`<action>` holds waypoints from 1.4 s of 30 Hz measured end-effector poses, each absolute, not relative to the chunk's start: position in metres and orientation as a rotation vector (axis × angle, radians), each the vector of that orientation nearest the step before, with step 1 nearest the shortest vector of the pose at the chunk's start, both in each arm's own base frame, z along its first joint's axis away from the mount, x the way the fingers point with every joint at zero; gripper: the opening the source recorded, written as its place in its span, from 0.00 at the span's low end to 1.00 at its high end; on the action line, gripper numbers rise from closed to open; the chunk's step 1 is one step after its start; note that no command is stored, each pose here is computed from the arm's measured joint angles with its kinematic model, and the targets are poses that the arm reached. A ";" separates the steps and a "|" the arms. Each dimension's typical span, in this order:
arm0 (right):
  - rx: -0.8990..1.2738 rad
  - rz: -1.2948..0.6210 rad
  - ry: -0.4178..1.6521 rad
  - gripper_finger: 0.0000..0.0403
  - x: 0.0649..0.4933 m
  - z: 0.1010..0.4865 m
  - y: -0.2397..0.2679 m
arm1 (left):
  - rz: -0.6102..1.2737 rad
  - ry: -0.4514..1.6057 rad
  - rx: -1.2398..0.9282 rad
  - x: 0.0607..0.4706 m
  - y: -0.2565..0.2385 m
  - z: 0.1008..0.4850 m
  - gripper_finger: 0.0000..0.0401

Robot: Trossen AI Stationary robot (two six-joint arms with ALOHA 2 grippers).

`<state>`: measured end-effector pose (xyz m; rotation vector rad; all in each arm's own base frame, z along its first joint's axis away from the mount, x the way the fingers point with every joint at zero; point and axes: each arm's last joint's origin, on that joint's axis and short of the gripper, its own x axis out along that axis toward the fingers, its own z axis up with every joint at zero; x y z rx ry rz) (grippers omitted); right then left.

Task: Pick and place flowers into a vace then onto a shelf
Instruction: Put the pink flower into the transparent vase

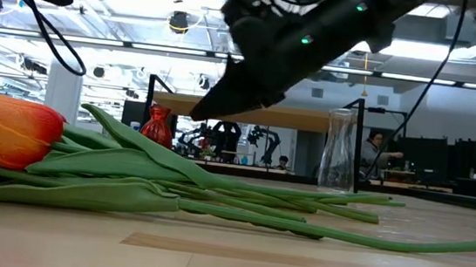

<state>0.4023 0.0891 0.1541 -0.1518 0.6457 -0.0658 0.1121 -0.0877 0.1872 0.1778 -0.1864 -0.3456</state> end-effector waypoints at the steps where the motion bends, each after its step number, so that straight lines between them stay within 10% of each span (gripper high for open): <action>1: -0.160 -0.082 0.654 0.14 0.405 0.153 0.090 | -0.346 -0.184 0.179 0.112 -0.088 0.187 0.00; 42: 0.001 -0.090 0.918 0.14 0.410 0.123 0.066 | -0.399 -0.160 0.211 0.112 -0.089 0.183 0.00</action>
